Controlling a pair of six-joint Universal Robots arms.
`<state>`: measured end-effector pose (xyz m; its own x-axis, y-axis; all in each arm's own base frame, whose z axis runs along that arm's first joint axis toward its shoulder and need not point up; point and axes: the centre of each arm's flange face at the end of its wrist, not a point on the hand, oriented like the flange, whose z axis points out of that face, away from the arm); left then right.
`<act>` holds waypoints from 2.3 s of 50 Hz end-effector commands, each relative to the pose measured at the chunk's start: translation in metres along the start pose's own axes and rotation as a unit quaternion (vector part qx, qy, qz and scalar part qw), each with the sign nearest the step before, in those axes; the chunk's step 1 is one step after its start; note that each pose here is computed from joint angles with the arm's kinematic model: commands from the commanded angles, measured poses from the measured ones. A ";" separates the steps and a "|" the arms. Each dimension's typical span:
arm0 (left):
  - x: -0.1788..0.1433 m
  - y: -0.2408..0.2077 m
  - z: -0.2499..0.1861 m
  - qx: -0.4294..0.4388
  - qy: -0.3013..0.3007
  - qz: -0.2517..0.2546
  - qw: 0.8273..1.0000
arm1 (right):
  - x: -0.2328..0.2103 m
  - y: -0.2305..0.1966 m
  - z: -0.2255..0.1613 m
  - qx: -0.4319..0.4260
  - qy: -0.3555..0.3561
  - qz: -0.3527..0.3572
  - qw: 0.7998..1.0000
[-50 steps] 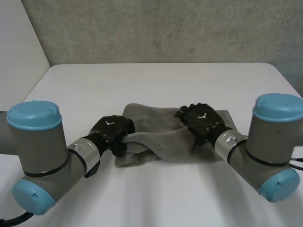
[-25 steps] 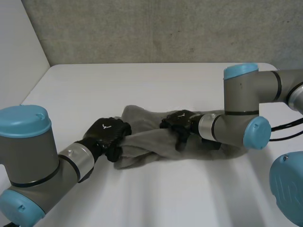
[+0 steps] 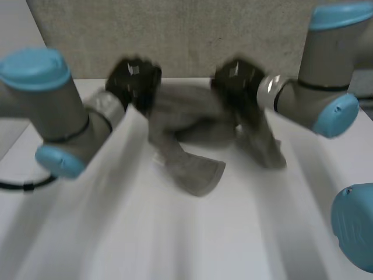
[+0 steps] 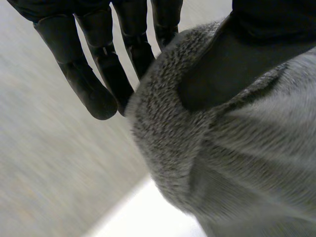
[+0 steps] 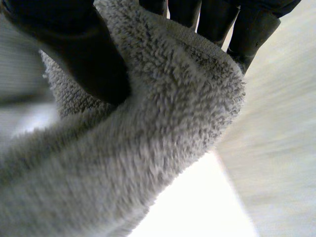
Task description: Fold the towel.
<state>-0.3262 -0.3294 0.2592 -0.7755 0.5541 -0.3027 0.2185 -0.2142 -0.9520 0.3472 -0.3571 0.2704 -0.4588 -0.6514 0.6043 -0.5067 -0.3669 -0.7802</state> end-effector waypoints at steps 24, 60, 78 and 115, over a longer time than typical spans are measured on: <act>-0.059 -0.030 0.013 0.145 -0.167 -0.011 0.975 | 0.025 -0.024 0.017 0.077 0.137 0.047 0.987; -0.015 0.096 -0.092 -0.135 -0.080 -0.047 0.986 | -0.086 0.039 -0.078 -0.167 -0.050 0.239 0.955; 0.000 0.108 -0.107 -0.162 -0.057 -0.054 0.984 | -0.059 0.064 -0.081 -0.183 -0.061 0.280 0.940; -0.005 0.113 -0.115 -0.170 -0.067 -0.056 0.982 | -0.083 0.092 -0.073 -0.189 -0.066 0.277 0.940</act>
<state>-0.2296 -0.2623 0.1475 -0.8715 0.4441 -0.2081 0.2955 0.1369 -0.9455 0.2838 -0.2899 0.1670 -0.6516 -0.7559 0.0637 -0.4512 0.3187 -0.8336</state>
